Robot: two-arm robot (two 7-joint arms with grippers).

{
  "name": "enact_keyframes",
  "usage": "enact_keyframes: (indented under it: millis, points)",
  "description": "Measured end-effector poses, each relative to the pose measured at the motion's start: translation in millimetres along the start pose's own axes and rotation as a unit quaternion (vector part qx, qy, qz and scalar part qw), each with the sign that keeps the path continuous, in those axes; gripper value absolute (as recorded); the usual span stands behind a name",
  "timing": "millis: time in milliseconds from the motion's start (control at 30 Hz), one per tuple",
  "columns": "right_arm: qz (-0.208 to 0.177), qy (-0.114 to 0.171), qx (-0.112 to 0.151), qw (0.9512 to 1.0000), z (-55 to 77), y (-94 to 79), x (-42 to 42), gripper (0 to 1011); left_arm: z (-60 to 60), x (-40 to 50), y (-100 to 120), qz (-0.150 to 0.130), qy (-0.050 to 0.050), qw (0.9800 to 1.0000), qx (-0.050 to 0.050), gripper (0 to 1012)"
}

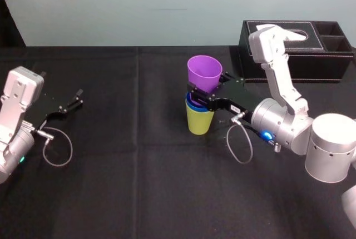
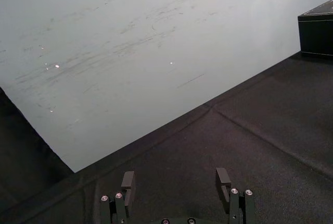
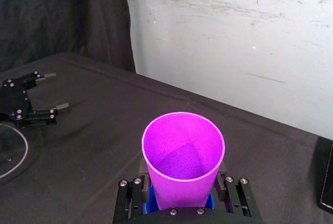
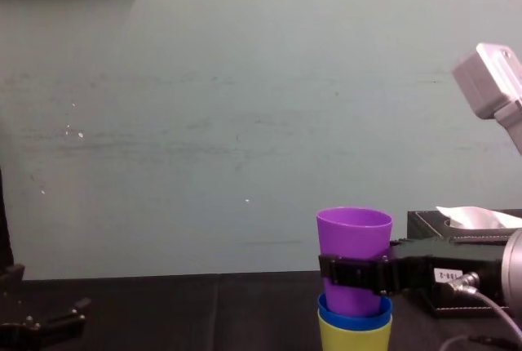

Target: Stack the three plastic cups sequentially using one hand.

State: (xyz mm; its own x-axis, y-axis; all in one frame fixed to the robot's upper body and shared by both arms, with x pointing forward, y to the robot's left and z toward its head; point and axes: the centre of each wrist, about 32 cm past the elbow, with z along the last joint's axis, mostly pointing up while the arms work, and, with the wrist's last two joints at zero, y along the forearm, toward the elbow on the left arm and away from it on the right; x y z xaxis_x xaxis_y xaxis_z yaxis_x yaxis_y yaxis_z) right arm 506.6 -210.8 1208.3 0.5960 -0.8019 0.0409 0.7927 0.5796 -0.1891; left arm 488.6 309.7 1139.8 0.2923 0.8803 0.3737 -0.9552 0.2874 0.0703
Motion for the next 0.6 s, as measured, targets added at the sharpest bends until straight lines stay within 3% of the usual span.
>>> enact_keyframes:
  millis: [333, 600]
  points:
    - [0.000, -0.003, -0.007, 1.0000, -11.1, 2.5, -0.8, 711, 0.0, 0.0, 0.0, 0.000, 0.000, 1.0000, 0.000, 1011]
    - [0.000, -0.003, -0.007, 1.0000, -11.0, 2.3, -0.6, 711, 0.0, 0.0, 0.0, 0.000, 0.000, 1.0000, 0.000, 1011]
